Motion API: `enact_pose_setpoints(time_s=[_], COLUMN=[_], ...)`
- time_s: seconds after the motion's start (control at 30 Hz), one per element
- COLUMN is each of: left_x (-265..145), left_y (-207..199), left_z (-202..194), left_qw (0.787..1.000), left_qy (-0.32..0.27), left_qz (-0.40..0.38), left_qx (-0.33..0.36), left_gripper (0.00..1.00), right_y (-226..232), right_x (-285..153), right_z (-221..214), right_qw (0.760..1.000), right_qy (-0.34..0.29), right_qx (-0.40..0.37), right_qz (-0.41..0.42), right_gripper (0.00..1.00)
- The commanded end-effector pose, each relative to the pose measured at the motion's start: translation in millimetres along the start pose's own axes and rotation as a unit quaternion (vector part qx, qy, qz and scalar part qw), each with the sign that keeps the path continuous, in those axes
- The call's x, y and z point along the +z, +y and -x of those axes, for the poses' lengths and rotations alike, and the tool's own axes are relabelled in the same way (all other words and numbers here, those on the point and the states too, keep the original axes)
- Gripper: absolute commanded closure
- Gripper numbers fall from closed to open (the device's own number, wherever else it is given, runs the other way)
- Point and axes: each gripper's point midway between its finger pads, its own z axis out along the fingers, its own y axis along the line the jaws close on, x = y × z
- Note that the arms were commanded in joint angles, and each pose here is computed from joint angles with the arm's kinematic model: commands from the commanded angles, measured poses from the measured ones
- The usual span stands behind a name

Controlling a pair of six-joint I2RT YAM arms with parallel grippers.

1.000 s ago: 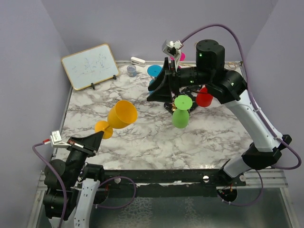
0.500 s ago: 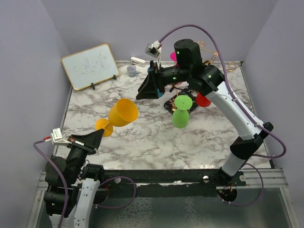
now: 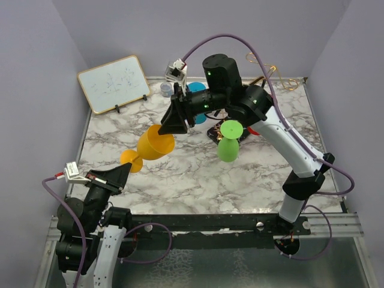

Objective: Take the wine glass off the wine glass rack

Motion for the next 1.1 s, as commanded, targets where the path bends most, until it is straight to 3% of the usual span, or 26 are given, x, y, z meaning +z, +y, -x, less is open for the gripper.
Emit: enact_pose_setpoints(time_s=[0.0, 0.07, 0.23, 0.3, 0.33, 0.43, 0.5, 0.63, 0.8, 1.07], left_x=[-0.8, -1.3, -1.9, -2.5, -3.2, -9.6, -19.3, -40.6, -60.2, -58.6], left_y=[-6.4, -6.8, -0.9, 4.7, 10.8, 32.6, 48.1, 52.4, 32.8, 5.7], left_z=[2.8, 2.8, 2.4, 3.9, 5.0, 10.2, 15.1, 38.4, 63.0, 72.0], left_qw=[1.0, 1.0, 1.0, 1.0, 0.999, 0.993, 0.985, 0.97, 0.964, 0.962], left_qy=[-0.003, -0.003, -0.004, -0.008, -0.01, -0.013, -0.014, -0.048, -0.083, -0.051], left_qz=[-0.012, -0.013, 0.001, 0.017, 0.035, 0.108, 0.164, 0.216, 0.216, 0.201], left_qx=[0.009, 0.009, 0.011, 0.014, 0.017, 0.038, 0.058, 0.098, 0.13, 0.175], left_gripper=[1.0, 1.0, 1.0, 0.97, 0.77, 0.36, 0.26, 0.21, 0.21, 0.26], right_y=[-21.2, -22.3, -22.2, -26.0, -28.8, -42.4, -56.2, -80.5, -114.5, -174.8], right_x=[11.5, 15.1, 23.6, 23.7, 23.5, 21.5, 20.7, 31.2, 61.2, 129.9], right_z=[-9.1, -11.4, -16.0, -14.7, -13.5, -8.3, -5.6, -8.2, -13.5, -70.1], right_qw=[0.998, 0.998, 0.997, 0.996, 0.996, 0.991, 0.986, 0.98, 0.972, 0.957], right_qy=[0.021, 0.026, 0.034, 0.031, 0.029, 0.019, 0.013, 0.015, 0.018, 0.059], right_qx=[0.002, 0.001, -0.002, -0.003, -0.003, -0.003, -0.003, 0.0, 0.0, -0.001], right_qz=[-0.062, -0.065, -0.067, -0.081, -0.089, -0.129, -0.164, -0.2, -0.235, -0.284], right_gripper=[0.54, 0.57, 0.98, 0.99, 0.99, 0.99, 0.99, 0.99, 0.99, 0.99])
